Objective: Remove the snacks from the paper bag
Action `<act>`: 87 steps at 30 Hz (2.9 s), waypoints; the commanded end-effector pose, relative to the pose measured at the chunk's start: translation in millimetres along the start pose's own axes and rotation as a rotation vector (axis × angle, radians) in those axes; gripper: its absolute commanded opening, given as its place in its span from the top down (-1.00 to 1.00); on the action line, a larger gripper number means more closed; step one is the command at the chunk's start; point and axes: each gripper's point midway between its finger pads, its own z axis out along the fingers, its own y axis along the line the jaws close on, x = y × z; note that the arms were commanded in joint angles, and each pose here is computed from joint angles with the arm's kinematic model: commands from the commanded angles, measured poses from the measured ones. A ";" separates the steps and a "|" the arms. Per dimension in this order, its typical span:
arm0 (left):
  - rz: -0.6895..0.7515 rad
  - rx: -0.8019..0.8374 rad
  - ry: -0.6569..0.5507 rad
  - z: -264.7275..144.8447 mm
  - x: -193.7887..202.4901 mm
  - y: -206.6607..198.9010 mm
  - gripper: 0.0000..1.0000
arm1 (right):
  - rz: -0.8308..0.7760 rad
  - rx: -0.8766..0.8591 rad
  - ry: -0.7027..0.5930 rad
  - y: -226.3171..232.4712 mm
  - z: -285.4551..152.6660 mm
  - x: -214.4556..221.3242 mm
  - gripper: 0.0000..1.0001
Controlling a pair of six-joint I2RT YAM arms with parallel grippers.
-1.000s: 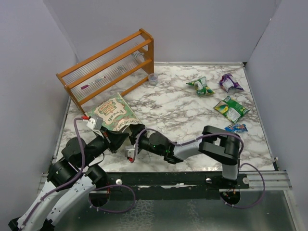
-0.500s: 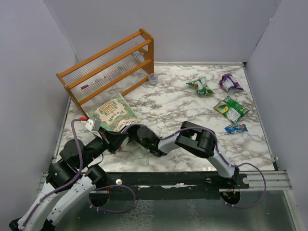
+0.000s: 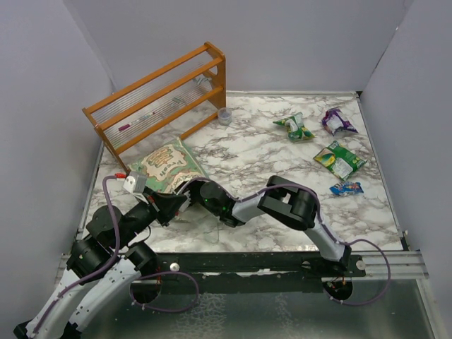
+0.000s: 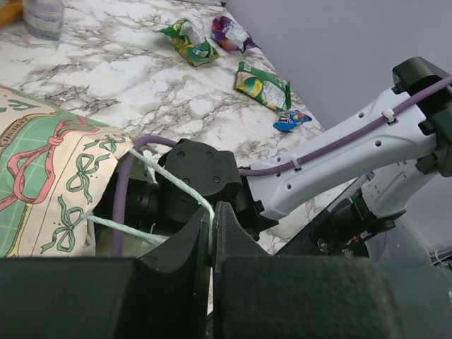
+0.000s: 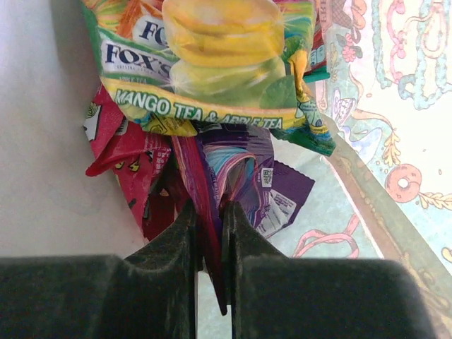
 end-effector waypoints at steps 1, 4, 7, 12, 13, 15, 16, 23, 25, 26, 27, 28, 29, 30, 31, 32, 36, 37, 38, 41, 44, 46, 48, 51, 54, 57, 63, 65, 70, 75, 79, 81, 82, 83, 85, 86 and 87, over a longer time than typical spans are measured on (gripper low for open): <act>-0.005 0.013 -0.026 -0.4 -8.1 -4.6 1.00 | 0.120 -0.022 -0.012 -8.2 -19.9 -2.9 0.90; -0.006 0.004 -0.019 1.1 -7.1 -3.2 1.00 | 0.175 -0.069 -0.049 -5.5 -38.8 -15.9 0.97; -0.010 -0.006 -0.013 2.8 -6.0 -1.4 1.00 | 0.246 -0.113 -0.091 -1.8 -60.2 -31.4 0.98; -0.012 -0.021 -0.001 5.7 -3.9 1.4 1.00 | 0.383 -0.181 -0.156 7.1 -96.0 -63.0 0.98; -0.012 -0.022 0.002 6.2 -3.4 1.4 1.00 | 0.411 -0.195 -0.158 9.2 -101.6 -66.1 0.98; -0.012 -0.026 0.008 7.5 -2.4 2.3 1.00 | 0.470 -0.212 -0.176 10.1 -112.1 -73.5 0.97; -0.013 -0.029 0.012 8.3 -1.7 2.7 1.00 | 0.505 -0.216 -0.191 10.0 -116.9 -77.3 0.98; -0.016 -0.043 0.034 12.2 2.0 5.3 1.00 | 0.656 -0.129 -0.234 -14.1 -126.9 -83.3 0.98; -0.016 -0.038 0.032 12.0 1.7 4.3 1.00 | 0.671 -0.053 -0.212 -26.0 -119.5 -78.5 0.97; -0.019 -0.033 0.029 11.6 1.2 3.3 1.00 | 0.670 -0.019 -0.205 -31.1 -115.1 -77.2 0.98; -0.019 -0.013 0.024 10.9 -0.1 -0.5 1.00 | 0.673 0.020 -0.194 -36.9 -110.8 -75.7 0.98; -0.019 0.015 0.021 10.2 -0.8 -5.5 1.00 | 0.679 0.059 -0.179 -42.5 -105.5 -73.8 0.98; -0.023 0.035 0.011 9.6 -3.0 -9.5 1.00 | 0.683 0.100 -0.165 -49.2 -100.6 -71.7 0.98; -0.033 0.048 0.004 9.0 -4.7 -12.5 1.00 | 0.679 0.131 -0.157 -53.9 -97.4 -70.4 0.98; -0.047 0.058 -0.006 7.7 -7.8 -15.5 1.00 | 0.681 0.158 -0.162 -60.7 -96.3 -71.7 0.98; -0.061 0.067 -0.017 6.5 -11.8 -18.8 1.00 | 0.688 0.173 -0.170 -66.5 -96.2 -73.0 0.98; -0.049 0.072 -0.087 -0.5 -36.5 -26.7 1.00 | 0.704 0.117 -0.251 -74.8 -104.4 -90.0 0.98; -0.040 0.056 -0.099 -1.0 -41.6 -25.5 1.00 | 0.702 0.081 -0.285 -73.6 -109.8 -97.1 0.98; -0.029 0.040 -0.106 -1.2 -45.1 -23.7 1.00 | 0.702 0.051 -0.328 -74.6 -117.6 -104.7 0.98; -0.020 -0.004 -0.084 4.0 -42.3 -16.1 1.00 | 0.732 -0.022 -0.464 -81.7 -146.2 -125.4 0.98; -0.018 -0.025 -0.047 11.0 -31.6 -9.4 1.00 | 0.736 -0.095 -0.466 -74.4 -157.8 -126.4 0.98; -0.020 -0.036 -0.040 12.0 -27.3 -5.8 1.00 | 0.739 -0.123 -0.445 -69.1 -165.9 -120.7 0.98; -0.018 -0.044 -0.050 9.7 -27.2 -3.2 1.00 | 0.745 -0.147 -0.450 -64.8 -178.3 -116.2 0.98; -0.014 -0.066 -0.066 5.0 -25.8 3.0 1.00 | 0.706 -0.267 -0.512 -48.4 -206.2 -120.5 0.98; -0.015 -0.087 -0.086 1.8 -20.5 11.7 1.00 | 0.654 -0.440 -0.613 -31.0 -242.9 -132.3 0.98; -0.017 -0.076 -0.127 -3.6 -25.2 10.9 1.00 | 0.646 -0.585 -0.708 -25.7 -281.0 -143.6 0.98; -0.010 -0.106 -0.123 -6.3 -25.7 15.7 1.00 | 0.717 -0.521 -0.738 -73.9 -321.5 -136.4 0.98; -0.012 -0.119 -0.112 -3.5 -23.5 18.2 1.00 | 0.762 -0.392 -0.683 -103.0 -322.6 -121.0 0.98; -0.014 -0.155 -0.076 2.0 -18.8 23.7 1.00 | 0.834 -0.012 -0.470 -164.3 -319.9 -59.6 0.98; -0.014 -0.149 -0.073 1.8 -17.7 23.0 1.00 | 0.878 0.287 -0.254 -190.4 -324.5 1.6 0.98; -0.015 -0.149 -0.082 0.4 -19.0 22.9 1.00 | 0.918 0.482 -0.077 -193.5 -326.3 42.5 0.98; -0.017 -0.149 -0.087 -0.3 -19.7 22.9 1.00 | 0.923 0.564 0.011 -191.7 -326.9 59.8 0.98; -0.017 -0.148 -0.090 -0.7 -20.0 22.9 1.00 | 0.920 0.616 0.048 -192.4 -327.8 68.3 0.97; -0.017 -0.148 -0.089 -0.9 -19.8 22.9 1.00 | 0.924 0.663 0.083 -194.2 -327.5 76.4 0.97; -0.017 -0.147 -0.088 -0.5 -19.5 22.8 1.00 | 0.946 0.681 0.200 -183.0 -312.7 98.8 0.97; -0.018 -0.145 -0.086 -0.4 -19.2 22.4 1.00 | 0.991 0.670 0.272 -172.7 -300.1 115.1 0.97; -0.018 -0.144 -0.085 0.1 -19.0 22.2 1.00 | 1.044 0.627 0.329 -159.5 -285.2 130.1 0.97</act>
